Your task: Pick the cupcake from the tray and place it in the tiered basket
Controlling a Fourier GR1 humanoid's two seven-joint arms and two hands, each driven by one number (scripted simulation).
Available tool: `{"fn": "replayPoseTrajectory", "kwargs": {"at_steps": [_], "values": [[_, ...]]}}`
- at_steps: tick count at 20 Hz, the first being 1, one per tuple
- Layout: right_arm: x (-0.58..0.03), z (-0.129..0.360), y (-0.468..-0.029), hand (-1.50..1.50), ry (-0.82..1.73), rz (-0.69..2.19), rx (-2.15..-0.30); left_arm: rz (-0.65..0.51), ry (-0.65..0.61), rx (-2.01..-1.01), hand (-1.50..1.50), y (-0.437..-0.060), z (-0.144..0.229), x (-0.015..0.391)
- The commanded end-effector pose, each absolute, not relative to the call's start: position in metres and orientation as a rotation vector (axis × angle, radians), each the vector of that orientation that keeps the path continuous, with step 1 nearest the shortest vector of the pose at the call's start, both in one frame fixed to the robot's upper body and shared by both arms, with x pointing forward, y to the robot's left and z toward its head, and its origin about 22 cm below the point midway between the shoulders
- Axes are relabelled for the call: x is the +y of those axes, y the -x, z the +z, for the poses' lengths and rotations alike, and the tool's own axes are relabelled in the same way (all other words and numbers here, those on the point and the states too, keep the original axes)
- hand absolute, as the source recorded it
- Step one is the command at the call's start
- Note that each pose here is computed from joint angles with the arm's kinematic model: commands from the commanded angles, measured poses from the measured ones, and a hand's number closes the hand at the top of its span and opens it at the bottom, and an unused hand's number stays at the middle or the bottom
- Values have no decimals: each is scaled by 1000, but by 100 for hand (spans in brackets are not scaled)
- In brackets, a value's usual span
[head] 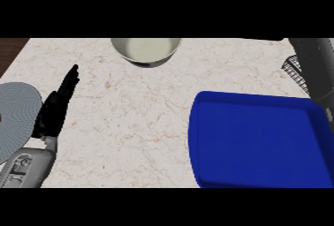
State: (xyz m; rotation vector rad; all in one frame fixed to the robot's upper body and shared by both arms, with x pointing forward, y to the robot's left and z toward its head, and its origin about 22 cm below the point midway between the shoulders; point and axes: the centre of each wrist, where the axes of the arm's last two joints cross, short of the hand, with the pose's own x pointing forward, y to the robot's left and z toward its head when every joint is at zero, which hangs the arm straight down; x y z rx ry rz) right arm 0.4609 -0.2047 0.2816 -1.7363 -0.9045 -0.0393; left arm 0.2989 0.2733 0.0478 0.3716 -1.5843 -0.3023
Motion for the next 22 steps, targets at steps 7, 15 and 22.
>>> {"fn": "replayPoseTrajectory", "kwargs": {"at_steps": [7, 15, 22], "values": [[-239, 287, -476, 150, 1706, -134, -810, -279, -383, -1578, 0, -286, 36, 286], [-299, 282, -472, 150, 1883, 25, -459, -276, -404, -1577, 0, -294, 41, 282], [-330, 273, -465, 150, 1912, 67, -401, -255, -409, -1548, 0, -285, 29, 295]]}}
